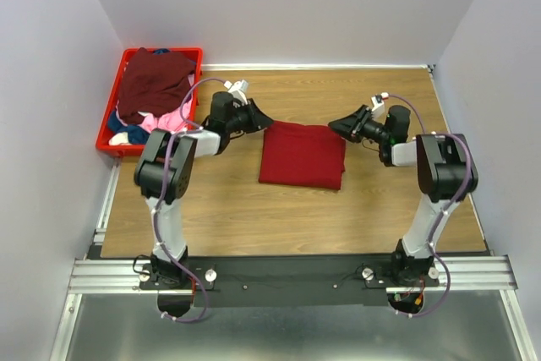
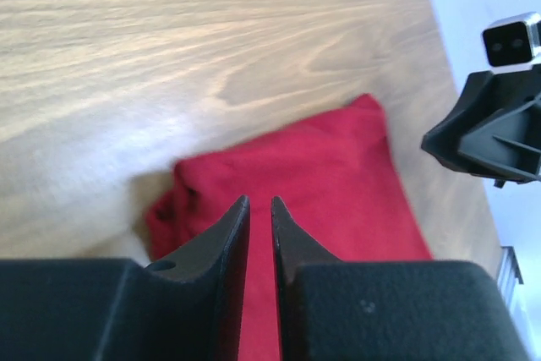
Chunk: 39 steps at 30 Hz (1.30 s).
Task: Fold and stack the t-shirts
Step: Fold the tshirt
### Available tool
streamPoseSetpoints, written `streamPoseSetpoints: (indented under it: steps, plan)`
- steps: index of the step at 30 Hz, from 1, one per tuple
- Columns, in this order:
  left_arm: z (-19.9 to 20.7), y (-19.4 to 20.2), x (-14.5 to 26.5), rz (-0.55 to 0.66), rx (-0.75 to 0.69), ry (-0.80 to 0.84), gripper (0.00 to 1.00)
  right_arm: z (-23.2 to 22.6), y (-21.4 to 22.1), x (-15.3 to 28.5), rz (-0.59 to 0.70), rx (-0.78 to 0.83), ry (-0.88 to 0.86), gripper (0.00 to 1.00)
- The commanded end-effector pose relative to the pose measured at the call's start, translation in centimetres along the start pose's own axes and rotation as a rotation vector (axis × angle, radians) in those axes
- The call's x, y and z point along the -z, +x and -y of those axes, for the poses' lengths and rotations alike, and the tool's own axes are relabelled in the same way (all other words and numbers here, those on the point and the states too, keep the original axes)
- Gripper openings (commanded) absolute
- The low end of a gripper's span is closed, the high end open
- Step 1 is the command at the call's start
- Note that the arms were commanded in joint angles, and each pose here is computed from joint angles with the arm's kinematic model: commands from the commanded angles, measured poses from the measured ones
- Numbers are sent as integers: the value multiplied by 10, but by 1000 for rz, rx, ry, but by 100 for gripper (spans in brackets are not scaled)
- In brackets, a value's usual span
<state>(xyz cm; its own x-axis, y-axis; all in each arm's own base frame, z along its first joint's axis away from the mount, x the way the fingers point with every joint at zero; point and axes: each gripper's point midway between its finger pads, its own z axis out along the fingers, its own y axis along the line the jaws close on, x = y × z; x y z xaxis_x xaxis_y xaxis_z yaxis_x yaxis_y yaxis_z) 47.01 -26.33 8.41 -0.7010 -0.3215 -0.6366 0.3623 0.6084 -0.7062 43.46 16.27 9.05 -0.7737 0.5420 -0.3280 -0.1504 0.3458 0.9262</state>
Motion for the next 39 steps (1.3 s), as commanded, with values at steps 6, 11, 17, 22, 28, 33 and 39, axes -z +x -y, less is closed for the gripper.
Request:
streamPoseSetpoints:
  steps: [6, 11, 17, 22, 28, 33, 39]
  plan:
    - [92, 38, 59, -13, -45, 106, 24, -64, 80, 40, -153, 6, -114, 44]
    - [67, 115, 69, -184, 50, 51, 24, -27, 126, 59, -207, -87, -28, 44]
    - [33, 161, 82, -264, 214, 10, 23, 50, 151, 81, -183, -245, 158, 44]
    - [18, 157, 97, -226, 253, -26, 23, 46, 132, 87, -125, -216, 153, 44]
    - [42, 145, 106, -196, 194, 14, 23, 2, 120, 80, -156, -158, 53, 45]
    - [67, 122, 99, -151, 50, -38, 23, -40, 134, 56, -225, -68, -7, 46]
    - [47, 133, 96, -184, 38, -134, 23, -36, 169, 17, -328, -65, 22, 46]
